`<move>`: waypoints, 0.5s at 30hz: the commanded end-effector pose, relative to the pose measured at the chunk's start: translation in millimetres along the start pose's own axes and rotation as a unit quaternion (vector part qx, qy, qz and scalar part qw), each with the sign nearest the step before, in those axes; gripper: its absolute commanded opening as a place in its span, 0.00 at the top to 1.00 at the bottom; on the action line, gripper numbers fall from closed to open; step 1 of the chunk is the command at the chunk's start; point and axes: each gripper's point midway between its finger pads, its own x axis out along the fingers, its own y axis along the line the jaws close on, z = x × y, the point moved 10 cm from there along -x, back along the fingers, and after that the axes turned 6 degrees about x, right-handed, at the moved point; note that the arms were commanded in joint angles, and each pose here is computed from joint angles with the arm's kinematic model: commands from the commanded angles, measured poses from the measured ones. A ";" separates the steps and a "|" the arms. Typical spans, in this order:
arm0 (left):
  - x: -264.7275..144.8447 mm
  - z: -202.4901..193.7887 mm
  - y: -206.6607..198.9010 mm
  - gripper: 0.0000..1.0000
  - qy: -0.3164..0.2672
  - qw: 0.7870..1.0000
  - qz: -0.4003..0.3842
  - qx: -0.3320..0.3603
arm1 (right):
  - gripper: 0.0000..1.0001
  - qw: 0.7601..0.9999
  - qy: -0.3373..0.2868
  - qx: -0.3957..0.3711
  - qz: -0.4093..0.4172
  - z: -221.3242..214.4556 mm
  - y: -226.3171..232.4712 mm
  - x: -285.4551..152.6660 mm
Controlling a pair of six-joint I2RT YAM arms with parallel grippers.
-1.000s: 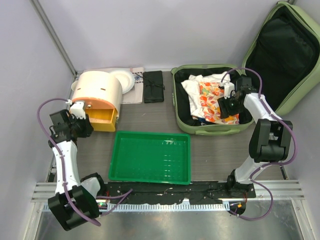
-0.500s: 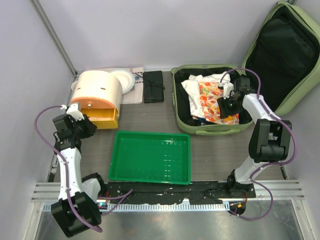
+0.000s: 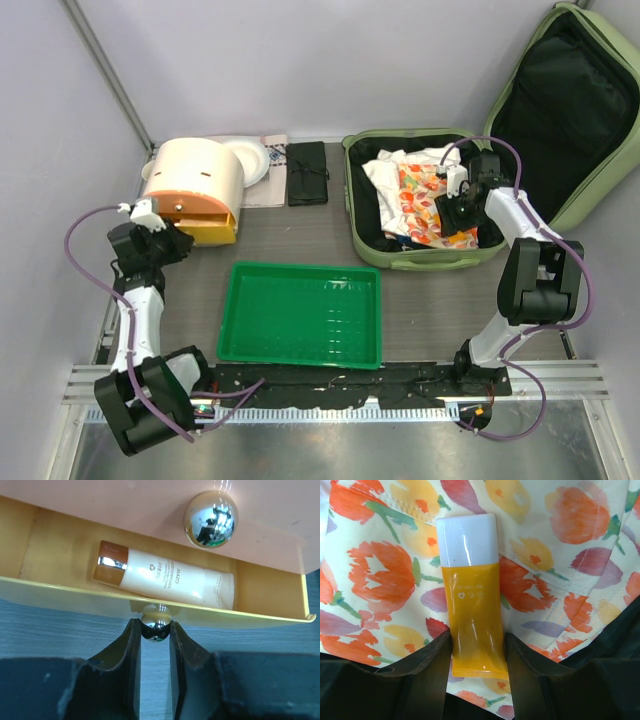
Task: Open, take out, and arrange the luggage
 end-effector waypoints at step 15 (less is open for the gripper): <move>26.3 31.2 -0.1 0.48 -0.089 0.992 -0.017 0.087 | 0.49 0.999 -0.033 -0.009 -0.024 19.0 -1.9 -23.4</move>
